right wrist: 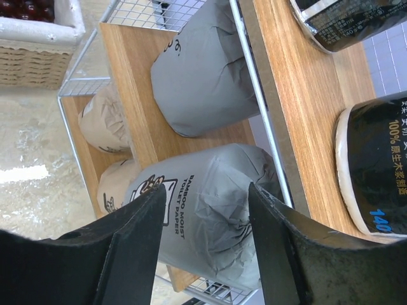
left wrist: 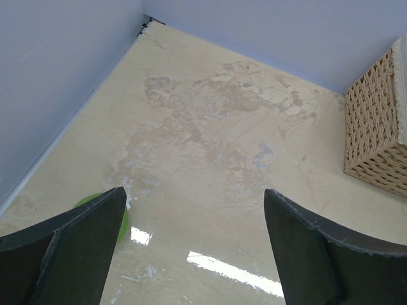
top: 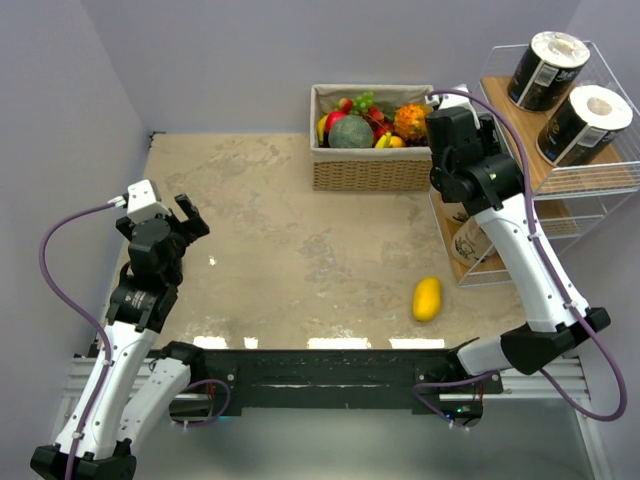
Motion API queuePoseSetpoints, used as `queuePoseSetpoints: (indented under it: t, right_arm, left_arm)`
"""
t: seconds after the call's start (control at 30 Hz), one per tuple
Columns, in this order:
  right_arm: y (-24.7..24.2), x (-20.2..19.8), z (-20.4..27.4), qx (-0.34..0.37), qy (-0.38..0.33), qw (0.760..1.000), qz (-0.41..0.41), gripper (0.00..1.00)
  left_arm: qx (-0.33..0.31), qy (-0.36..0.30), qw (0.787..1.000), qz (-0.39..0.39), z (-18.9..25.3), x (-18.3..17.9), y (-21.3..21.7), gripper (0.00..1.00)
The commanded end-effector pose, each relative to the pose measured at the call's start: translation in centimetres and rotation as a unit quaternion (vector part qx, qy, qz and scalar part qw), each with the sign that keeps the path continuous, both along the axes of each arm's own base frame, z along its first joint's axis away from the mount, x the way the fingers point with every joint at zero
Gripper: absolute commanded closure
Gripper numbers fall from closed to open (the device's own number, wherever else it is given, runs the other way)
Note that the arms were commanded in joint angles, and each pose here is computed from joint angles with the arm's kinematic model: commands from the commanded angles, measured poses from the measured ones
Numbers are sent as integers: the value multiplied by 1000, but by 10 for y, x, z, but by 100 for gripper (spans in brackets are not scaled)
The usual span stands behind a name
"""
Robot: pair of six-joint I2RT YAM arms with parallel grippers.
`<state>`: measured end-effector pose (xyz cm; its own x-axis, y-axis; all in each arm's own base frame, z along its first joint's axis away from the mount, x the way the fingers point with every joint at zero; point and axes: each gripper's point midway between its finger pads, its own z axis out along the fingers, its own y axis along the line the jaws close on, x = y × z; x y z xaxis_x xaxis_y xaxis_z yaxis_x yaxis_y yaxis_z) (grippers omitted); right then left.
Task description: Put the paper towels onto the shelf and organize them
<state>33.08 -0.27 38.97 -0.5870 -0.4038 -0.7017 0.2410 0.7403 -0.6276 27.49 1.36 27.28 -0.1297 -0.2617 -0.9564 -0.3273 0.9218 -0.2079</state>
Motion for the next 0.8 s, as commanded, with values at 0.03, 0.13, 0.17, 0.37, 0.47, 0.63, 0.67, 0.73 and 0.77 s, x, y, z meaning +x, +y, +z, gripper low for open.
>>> queuePoseSetpoints:
  t: [0.03,0.13,0.17,0.37,0.47,0.63,0.67,0.73,0.77]
  right_arm:
    - [5,2,16,4,-21,1000,6,41]
    - [7,2,16,0,-19,1000,8,41]
    - [9,3,17,1,-20,1000,10,41]
    - [18,3,16,-3,-16,1000,23,44]
    - [25,4,8,0,-5,999,32,49]
    - [34,1,-25,16,40,998,54,74]
    - [35,0,-35,13,55,997,56,76]
    - [34,-4,-48,15,74,996,50,78]
    - [34,-5,-56,11,86,995,48,79]
  left_arm:
    - [-4,-25,1000,3,18,1,0,5]
    - [-5,-26,1000,3,18,2,0,5]
    - [-4,-25,1000,3,17,2,0,5]
    - [-5,-24,1000,2,17,2,0,5]
    - [-5,-25,1000,2,17,2,0,5]
    - [-5,-25,1000,1,17,2,-1,5]
    - [-5,-26,1000,1,17,2,0,5]
    - [-5,-24,1000,0,17,2,-1,5]
    - [-6,-24,1000,-1,17,2,-1,5]
